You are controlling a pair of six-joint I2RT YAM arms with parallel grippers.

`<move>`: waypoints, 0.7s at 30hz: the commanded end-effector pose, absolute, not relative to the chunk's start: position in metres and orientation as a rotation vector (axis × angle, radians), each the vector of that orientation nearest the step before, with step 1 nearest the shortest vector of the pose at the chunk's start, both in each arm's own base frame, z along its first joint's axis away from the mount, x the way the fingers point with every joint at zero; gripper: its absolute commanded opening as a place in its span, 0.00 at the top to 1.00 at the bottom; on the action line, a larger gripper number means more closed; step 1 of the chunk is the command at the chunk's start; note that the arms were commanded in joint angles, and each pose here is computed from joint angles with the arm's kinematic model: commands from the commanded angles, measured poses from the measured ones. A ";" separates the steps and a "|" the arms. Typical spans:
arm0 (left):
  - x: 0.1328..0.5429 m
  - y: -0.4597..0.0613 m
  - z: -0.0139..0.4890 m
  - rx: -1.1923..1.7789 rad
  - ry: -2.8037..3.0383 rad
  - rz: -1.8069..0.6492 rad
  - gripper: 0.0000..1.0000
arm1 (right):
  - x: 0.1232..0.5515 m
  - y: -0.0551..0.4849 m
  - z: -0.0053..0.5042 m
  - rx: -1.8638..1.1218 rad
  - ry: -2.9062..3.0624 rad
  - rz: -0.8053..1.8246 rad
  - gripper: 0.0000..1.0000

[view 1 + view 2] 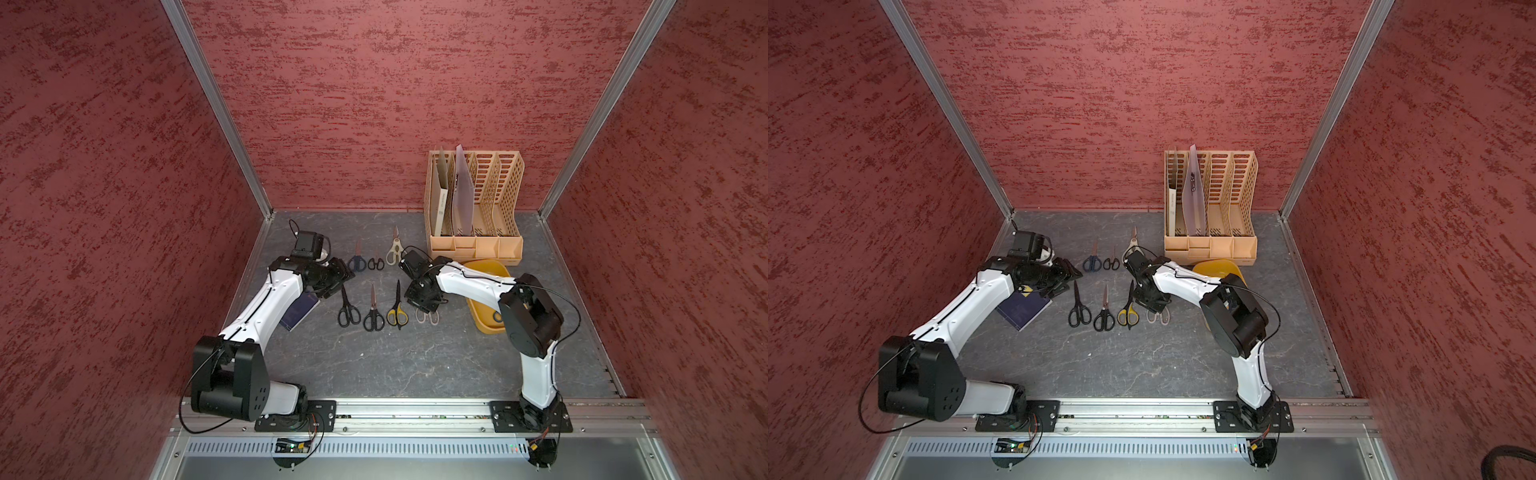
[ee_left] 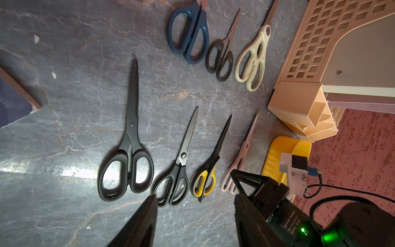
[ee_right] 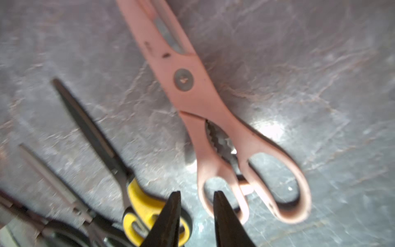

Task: Take the scissors out of the storage box
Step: Place the scissors at the center of the board, then adjust the storage box at the center of the board.

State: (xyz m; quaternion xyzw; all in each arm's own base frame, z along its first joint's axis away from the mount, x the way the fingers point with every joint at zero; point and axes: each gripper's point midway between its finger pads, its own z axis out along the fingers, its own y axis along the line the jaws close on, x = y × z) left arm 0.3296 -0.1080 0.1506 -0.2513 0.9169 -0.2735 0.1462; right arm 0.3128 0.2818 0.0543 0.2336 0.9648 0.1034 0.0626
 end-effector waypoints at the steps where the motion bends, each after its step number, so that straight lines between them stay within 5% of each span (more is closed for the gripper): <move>1: 0.338 -0.107 0.161 -0.690 2.619 -0.777 0.39 | 0.335 0.282 0.124 0.386 2.789 0.417 0.65; 8: 0.344 -0.117 0.160 -0.648 2.638 -0.777 0.39 | 0.338 0.233 0.167 -0.306 2.708 0.198 0.55; 12: 0.349 -0.129 0.160 -0.617 2.652 -0.779 0.39 | 0.334 0.196 0.163 -0.316 2.786 0.271 0.38; 21: 0.355 -0.152 0.167 -0.538 2.672 -0.771 0.39 | 0.342 0.165 0.115 -0.293 2.892 0.208 0.34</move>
